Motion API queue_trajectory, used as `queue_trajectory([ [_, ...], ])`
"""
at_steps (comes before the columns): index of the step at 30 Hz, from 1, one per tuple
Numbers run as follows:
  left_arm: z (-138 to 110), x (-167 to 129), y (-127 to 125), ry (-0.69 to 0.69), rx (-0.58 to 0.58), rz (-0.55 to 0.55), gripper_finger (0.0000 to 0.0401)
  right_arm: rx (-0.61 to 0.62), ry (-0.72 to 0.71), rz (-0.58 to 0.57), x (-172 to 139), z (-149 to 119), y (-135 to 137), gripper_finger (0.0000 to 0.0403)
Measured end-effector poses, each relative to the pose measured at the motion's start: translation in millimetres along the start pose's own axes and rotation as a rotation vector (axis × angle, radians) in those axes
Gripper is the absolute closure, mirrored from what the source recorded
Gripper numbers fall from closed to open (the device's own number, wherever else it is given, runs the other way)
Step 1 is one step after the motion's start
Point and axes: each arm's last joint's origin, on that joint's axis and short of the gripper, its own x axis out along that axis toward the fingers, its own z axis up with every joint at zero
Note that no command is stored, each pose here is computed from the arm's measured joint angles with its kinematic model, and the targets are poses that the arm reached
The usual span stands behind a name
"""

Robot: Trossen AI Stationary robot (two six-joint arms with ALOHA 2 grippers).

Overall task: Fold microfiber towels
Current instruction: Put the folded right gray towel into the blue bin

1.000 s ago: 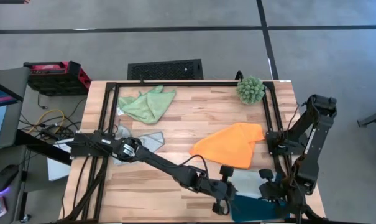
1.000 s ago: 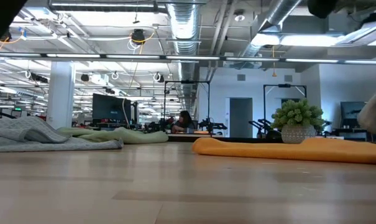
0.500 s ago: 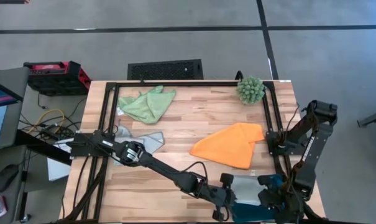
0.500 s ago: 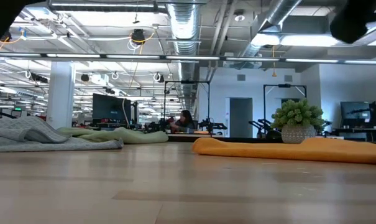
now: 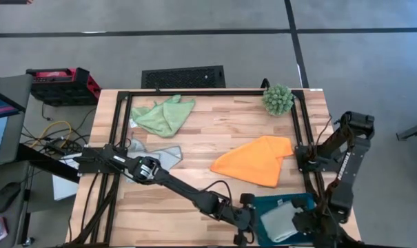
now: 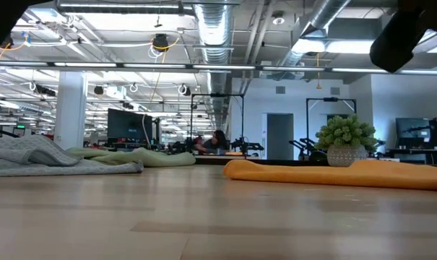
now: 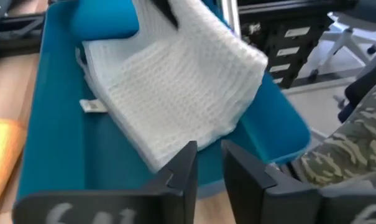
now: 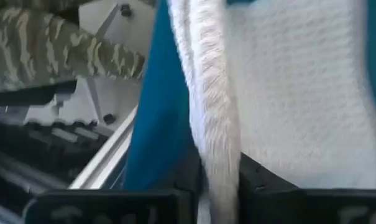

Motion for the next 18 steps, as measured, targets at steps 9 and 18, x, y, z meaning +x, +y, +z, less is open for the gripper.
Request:
queue_trajectory([
  [9, -1.4, 0.1, 0.9, 0.015, -0.003, 0.006, 0.0262, 0.003, -0.017, -0.010, 0.3, 1.2, -0.9, 0.0257],
  [18, -0.4, 0.4, 4.1, 0.011, 0.040, 0.012, 0.0243, 0.021, -0.010, 0.014, 0.0, 5.6, -1.1, 0.0171],
])
